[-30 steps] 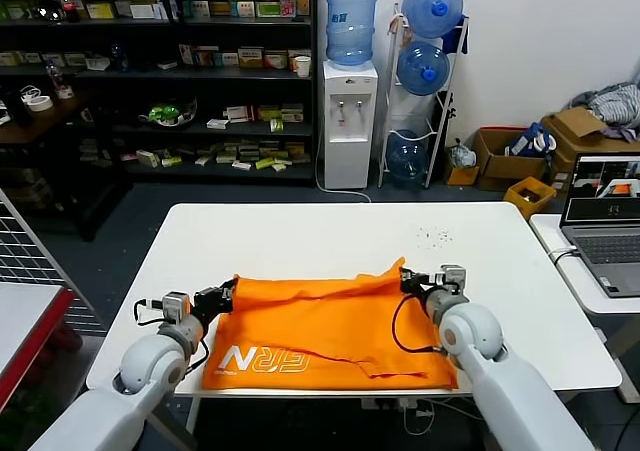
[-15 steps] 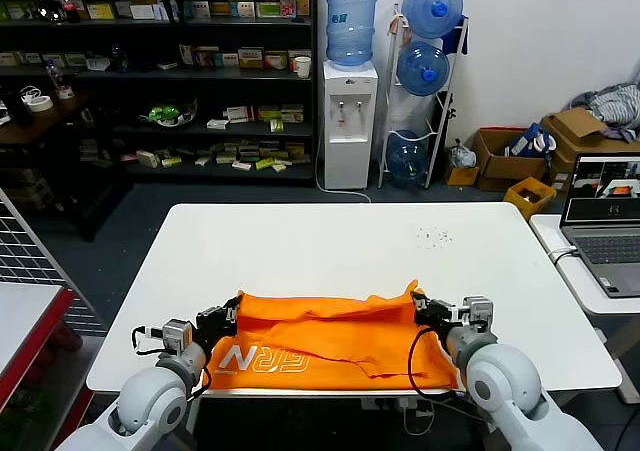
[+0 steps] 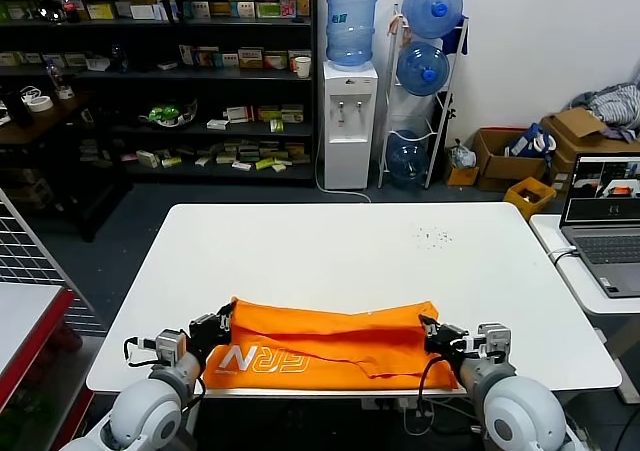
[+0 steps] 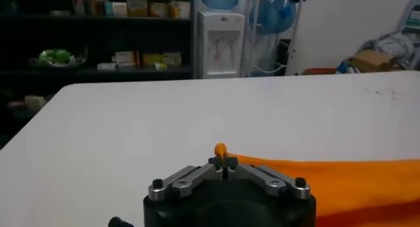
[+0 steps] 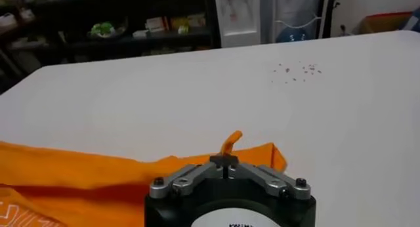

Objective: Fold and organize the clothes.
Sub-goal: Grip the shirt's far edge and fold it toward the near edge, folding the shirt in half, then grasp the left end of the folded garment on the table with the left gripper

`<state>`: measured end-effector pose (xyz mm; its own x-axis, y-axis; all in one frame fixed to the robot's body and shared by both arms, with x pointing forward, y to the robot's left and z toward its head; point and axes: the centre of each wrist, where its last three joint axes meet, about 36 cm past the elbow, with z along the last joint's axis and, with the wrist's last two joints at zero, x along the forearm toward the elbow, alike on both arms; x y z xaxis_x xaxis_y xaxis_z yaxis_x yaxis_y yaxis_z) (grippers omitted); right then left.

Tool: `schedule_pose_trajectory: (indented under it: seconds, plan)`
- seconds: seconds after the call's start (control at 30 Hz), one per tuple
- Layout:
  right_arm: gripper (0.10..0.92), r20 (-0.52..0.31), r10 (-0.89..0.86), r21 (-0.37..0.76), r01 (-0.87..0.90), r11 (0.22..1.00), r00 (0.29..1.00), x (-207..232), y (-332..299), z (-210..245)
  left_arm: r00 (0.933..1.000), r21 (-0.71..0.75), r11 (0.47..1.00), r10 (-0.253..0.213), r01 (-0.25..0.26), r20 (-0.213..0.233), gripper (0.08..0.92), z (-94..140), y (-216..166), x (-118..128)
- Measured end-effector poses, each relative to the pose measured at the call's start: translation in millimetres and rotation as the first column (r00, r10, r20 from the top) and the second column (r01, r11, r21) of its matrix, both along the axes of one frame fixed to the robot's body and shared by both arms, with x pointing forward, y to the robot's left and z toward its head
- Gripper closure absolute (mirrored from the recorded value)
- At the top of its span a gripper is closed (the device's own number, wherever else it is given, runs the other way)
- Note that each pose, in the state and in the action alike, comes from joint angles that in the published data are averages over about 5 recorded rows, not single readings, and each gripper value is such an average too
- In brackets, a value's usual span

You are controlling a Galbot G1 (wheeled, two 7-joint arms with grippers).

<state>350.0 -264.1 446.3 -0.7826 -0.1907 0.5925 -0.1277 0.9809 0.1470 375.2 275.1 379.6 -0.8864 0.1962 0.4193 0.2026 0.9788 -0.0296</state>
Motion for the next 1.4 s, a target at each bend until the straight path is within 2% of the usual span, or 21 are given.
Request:
schedule_pose_trajectory:
  seconds: [0.1,0.2,0.57,0.77,0.93,1.13,1.4]
  plan:
    - [0.85,-0.007,0.006,-0.01,-0.006,1.0,1.0,-5,-2,0,1.0,0.006,1.0,0.0,0.0,-0.008,0.853,-2,1,-4]
    - [0.773,-0.009,0.015,-0.014,-0.015,1.0,1.0,-9,-4,0,0.9999,0.008,1.0,0.004,-0.004,-0.015,0.776,-5,1,-7]
    - [0.453,-0.001,0.026,-0.015,-0.026,1.0,1.0,-24,-10,0,0.999,-0.005,1.0,0.025,-0.026,-0.037,0.455,-13,1,-17]
    - [0.279,-0.003,0.02,-0.015,-0.02,1.0,1.0,-30,-10,-2,0.9971,-0.024,0.998,0.057,-0.058,-0.051,0.282,-22,2,-20]
    - [0.205,-0.004,0.016,-0.014,-0.016,1.0,1.0,-33,-10,-4,0.9942,-0.037,0.996,0.082,-0.084,-0.07,0.186,-31,1,-22]
    - [0.2,-0.006,0.01,-0.012,-0.01,1.0,1.0,-35,-10,-5,0.9912,-0.05,0.994,0.098,-0.102,-0.09,0.192,-43,-2,-24]
    - [0.2,-0.007,0.006,-0.013,-0.006,1.0,1.0,-37,-11,-6,0.9895,-0.056,0.992,0.105,-0.111,-0.099,0.406,-52,-6,-27]
